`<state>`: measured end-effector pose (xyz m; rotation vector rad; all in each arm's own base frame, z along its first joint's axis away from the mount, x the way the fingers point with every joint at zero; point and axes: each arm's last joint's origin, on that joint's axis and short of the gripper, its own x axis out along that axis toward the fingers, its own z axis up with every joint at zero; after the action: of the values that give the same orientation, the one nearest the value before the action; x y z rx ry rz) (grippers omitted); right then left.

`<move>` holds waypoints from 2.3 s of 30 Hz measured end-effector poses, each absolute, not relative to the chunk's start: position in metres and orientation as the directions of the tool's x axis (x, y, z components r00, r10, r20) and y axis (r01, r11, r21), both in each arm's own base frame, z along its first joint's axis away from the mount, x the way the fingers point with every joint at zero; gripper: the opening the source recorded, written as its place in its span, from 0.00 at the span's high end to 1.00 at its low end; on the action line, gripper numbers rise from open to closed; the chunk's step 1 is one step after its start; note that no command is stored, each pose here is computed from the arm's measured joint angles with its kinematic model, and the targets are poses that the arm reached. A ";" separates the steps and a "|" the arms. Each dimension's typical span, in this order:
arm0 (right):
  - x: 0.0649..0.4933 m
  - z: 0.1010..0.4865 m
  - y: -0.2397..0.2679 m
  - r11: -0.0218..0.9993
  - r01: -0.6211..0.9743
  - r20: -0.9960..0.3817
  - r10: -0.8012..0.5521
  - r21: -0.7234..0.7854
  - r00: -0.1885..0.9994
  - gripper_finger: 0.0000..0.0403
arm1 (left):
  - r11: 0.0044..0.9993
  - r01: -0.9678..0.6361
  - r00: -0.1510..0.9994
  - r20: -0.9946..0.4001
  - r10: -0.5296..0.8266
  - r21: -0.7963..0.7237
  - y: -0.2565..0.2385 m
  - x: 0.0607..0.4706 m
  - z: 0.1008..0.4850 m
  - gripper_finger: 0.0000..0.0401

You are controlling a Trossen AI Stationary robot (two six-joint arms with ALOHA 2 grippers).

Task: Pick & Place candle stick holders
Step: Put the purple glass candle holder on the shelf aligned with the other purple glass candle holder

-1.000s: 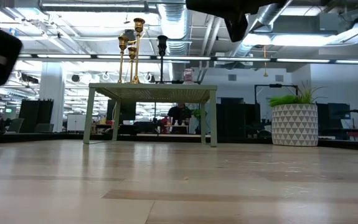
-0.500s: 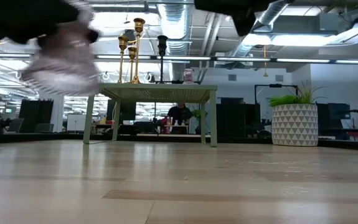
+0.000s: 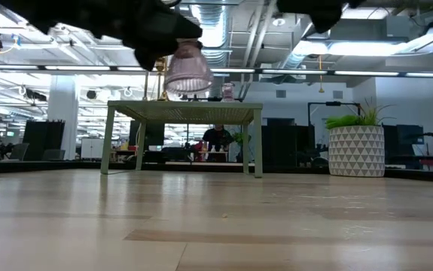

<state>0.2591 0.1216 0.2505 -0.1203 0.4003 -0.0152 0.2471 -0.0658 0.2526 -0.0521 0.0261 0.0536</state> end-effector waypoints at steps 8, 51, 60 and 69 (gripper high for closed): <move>0.211 0.243 0.094 0.986 -0.159 -0.298 0.135 -0.055 0.945 1.00 | 0.989 -0.145 0.989 0.001 0.145 -0.019 -0.032 0.260 0.264 0.65; 0.147 0.174 0.049 0.992 -0.104 -0.237 0.119 0.072 0.964 1.00 | 0.710 -0.690 0.719 0.020 0.695 0.144 0.044 0.354 0.306 0.65; 0.147 0.174 0.049 0.992 -0.105 -0.236 0.119 0.073 0.964 1.00 | 0.689 -0.711 0.697 0.019 0.716 0.140 0.054 0.353 0.305 0.61; 0.147 0.174 0.049 0.992 -0.105 -0.236 0.119 0.073 0.964 1.00 | 0.717 -0.684 0.725 0.020 0.688 0.133 0.056 0.353 0.306 0.53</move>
<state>0.1472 0.0488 0.1737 0.0597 0.2425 0.1136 0.3535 0.0559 0.3055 0.1346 0.0312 0.7597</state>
